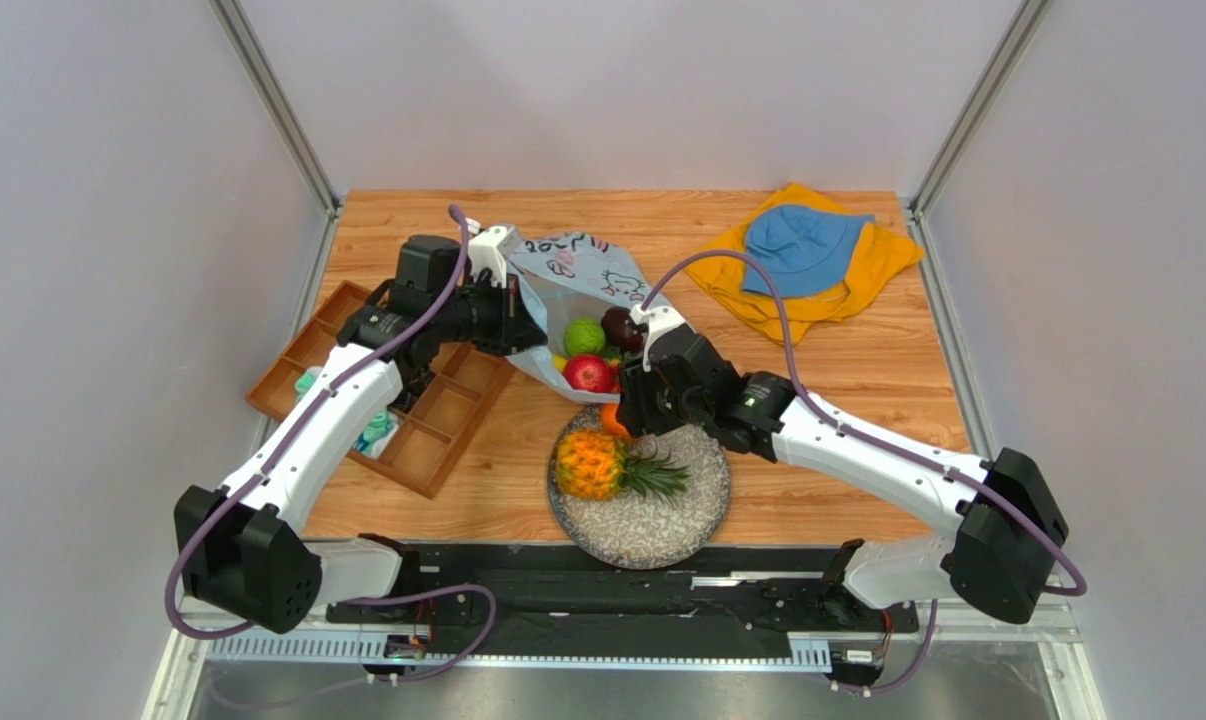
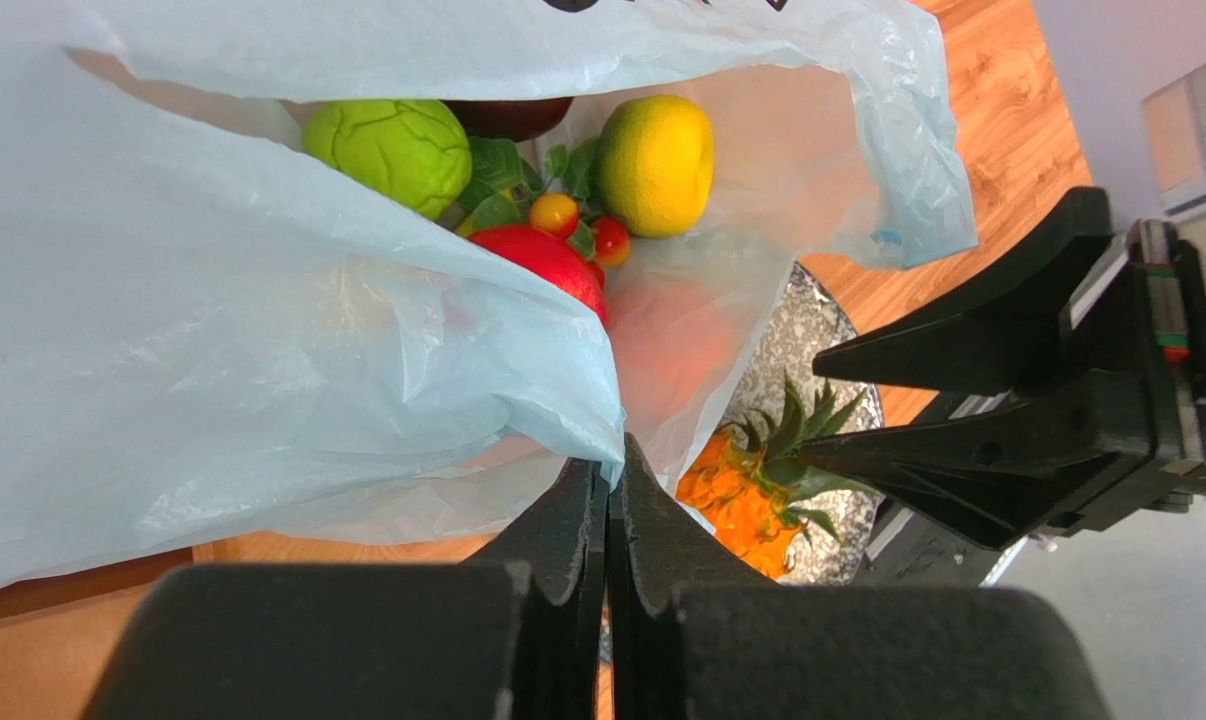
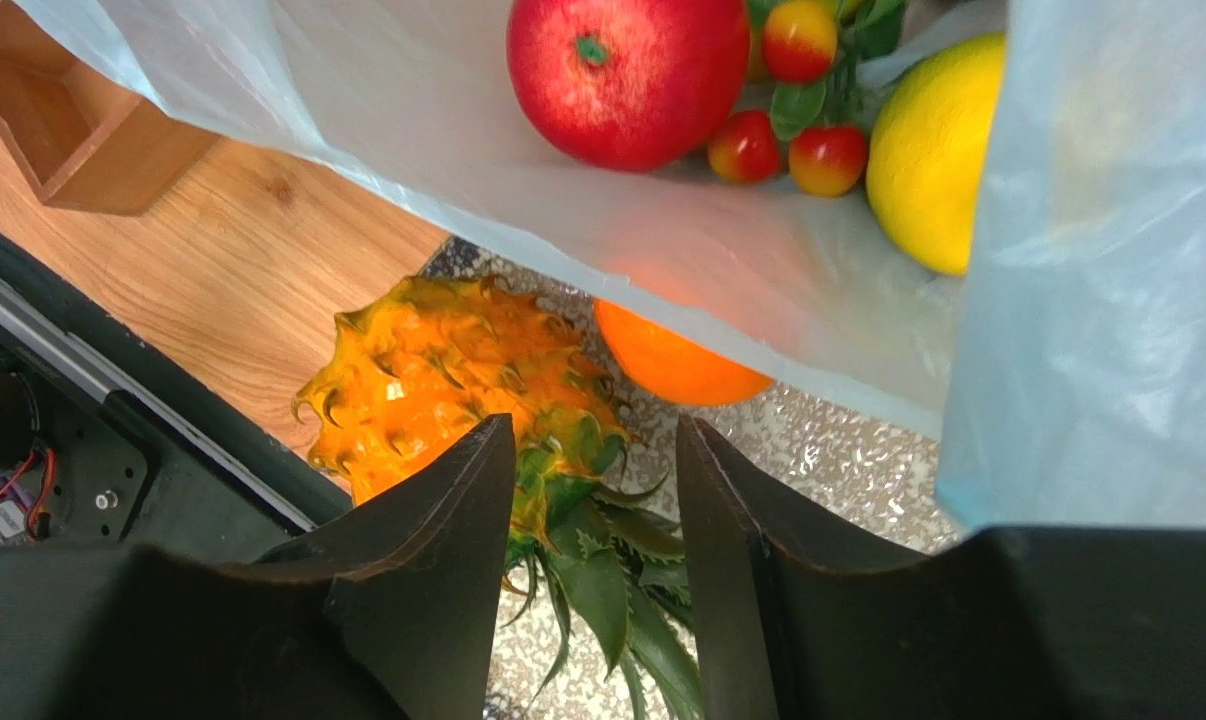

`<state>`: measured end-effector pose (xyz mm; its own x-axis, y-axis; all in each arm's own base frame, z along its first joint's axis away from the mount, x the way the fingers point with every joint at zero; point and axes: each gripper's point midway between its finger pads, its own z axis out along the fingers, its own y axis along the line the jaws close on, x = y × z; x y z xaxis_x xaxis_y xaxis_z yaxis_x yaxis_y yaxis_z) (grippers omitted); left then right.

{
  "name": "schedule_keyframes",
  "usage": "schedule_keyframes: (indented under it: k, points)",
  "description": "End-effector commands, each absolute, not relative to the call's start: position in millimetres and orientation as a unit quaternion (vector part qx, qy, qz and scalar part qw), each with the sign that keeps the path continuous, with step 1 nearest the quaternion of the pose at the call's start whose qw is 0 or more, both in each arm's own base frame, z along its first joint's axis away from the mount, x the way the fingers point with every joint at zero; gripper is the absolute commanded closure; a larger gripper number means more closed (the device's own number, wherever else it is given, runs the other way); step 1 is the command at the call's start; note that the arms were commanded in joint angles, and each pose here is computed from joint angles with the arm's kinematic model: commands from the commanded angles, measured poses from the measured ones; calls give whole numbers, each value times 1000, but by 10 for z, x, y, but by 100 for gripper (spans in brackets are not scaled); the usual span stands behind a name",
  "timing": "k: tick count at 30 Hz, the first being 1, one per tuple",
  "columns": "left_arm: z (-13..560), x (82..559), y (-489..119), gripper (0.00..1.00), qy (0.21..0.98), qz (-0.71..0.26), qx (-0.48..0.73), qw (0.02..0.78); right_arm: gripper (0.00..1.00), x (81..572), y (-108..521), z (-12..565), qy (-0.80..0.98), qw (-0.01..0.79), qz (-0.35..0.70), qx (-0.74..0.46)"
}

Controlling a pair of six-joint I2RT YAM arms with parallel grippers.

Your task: Place the fruits into the plastic bag

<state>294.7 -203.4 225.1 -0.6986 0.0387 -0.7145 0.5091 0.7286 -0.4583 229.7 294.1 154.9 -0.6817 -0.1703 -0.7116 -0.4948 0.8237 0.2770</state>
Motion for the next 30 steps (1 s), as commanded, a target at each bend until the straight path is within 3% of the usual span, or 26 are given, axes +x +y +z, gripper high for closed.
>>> schedule_keyframes:
  k: [1, 7, 18, 30]
  points:
    - [2469, 2981, -2048, 100, 844, -339, 171, 380, 54, 2279, 3042, 1570, 885, 355, 249, -171]
    - [2467, 2979, -2048, 100, 844, -339, 171, 379, 54, 2341, 3017, 1323, 902, 343, 211, -157]
    - [2474, 2981, -2046, 100, 844, -338, 171, 380, 39, 2579, 3020, 1162, 916, 350, 157, -117]
    - [2482, 2973, -2045, 100, 843, -339, 172, 381, 34, 2705, 3057, 895, 928, 339, 119, -101]
